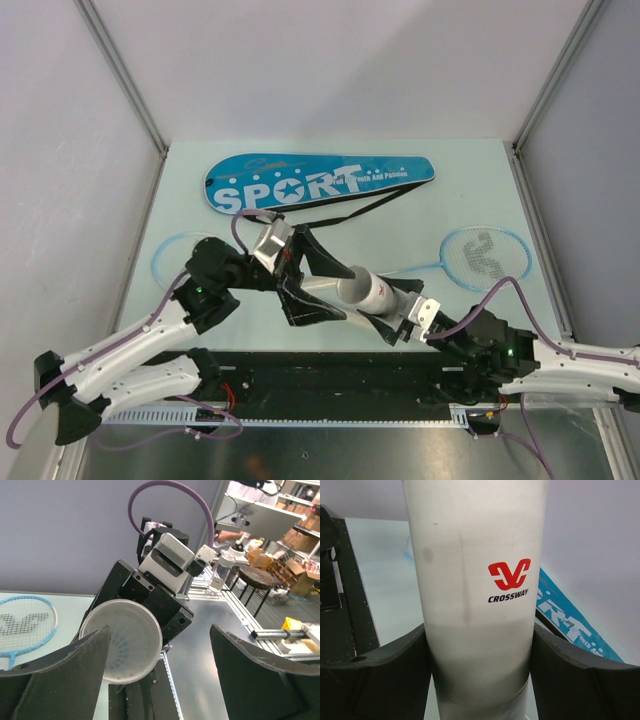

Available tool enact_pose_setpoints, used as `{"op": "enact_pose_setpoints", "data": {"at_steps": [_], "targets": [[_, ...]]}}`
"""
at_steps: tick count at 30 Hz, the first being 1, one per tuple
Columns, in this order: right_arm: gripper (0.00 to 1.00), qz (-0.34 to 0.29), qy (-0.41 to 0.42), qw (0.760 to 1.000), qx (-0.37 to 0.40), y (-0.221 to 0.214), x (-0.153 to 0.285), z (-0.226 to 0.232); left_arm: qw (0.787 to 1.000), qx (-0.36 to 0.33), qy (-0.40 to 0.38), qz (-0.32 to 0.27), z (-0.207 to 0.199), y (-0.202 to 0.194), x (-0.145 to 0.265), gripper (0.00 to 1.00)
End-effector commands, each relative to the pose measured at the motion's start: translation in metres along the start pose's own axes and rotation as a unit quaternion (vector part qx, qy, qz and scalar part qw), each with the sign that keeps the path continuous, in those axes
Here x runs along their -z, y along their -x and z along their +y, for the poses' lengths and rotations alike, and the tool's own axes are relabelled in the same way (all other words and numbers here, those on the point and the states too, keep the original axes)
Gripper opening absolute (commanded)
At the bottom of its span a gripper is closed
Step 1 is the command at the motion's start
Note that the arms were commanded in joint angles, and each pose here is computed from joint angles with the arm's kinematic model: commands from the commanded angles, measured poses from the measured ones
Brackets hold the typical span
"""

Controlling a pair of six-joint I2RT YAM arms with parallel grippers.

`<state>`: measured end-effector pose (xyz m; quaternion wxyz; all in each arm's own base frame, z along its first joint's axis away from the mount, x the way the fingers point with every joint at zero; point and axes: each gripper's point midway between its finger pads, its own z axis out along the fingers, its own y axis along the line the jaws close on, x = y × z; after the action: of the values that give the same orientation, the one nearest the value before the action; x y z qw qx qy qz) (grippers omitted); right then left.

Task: Pack up the badminton gear

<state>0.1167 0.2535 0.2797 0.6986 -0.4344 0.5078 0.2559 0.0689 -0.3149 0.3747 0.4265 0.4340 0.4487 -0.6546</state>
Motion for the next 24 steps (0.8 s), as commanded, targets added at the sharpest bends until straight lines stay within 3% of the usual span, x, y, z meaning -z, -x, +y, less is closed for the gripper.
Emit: {"op": "enact_pose_setpoints", "data": {"at_steps": [1,5,8,11,15,19,20,22,23,24], "targets": [[0.05,-0.018,-0.058,0.997,-0.041,0.022,0.004,-0.024,0.998,-0.023,0.028,-0.048,-0.016,0.045,0.014,0.87],[0.08,0.018,-0.133,0.989,-0.054,0.007,0.007,-0.047,0.984,-0.045,0.156,-0.069,0.002,0.069,0.041,0.90],[0.08,0.053,-0.217,0.972,-0.066,-0.003,0.009,-0.078,0.959,-0.066,0.261,-0.093,0.022,0.083,0.067,0.92],[0.09,0.073,-0.264,0.959,-0.074,-0.006,0.007,-0.103,0.942,-0.053,0.321,-0.077,0.043,0.063,0.083,1.00],[0.09,0.085,-0.280,0.951,-0.097,-0.009,0.000,-0.129,0.919,-0.009,0.390,-0.065,0.075,0.024,0.101,1.00],[0.08,0.075,-0.284,0.943,-0.158,0.008,-0.009,-0.159,0.916,0.035,0.398,-0.040,0.095,-0.008,0.094,1.00],[0.08,0.064,-0.284,0.936,-0.196,0.012,-0.013,-0.162,0.927,0.032,0.368,-0.063,0.093,0.000,0.083,1.00],[0.09,0.073,-0.274,0.929,-0.238,0.008,-0.019,-0.170,0.932,0.054,0.351,-0.067,0.104,-0.022,0.073,1.00],[0.09,0.055,-0.277,0.918,-0.277,0.019,-0.022,-0.175,0.936,0.043,0.333,-0.110,0.102,-0.006,0.064,1.00],[0.09,0.059,-0.278,0.914,-0.291,0.017,-0.022,-0.181,0.935,0.041,0.335,-0.113,0.107,-0.015,0.061,1.00]]}}
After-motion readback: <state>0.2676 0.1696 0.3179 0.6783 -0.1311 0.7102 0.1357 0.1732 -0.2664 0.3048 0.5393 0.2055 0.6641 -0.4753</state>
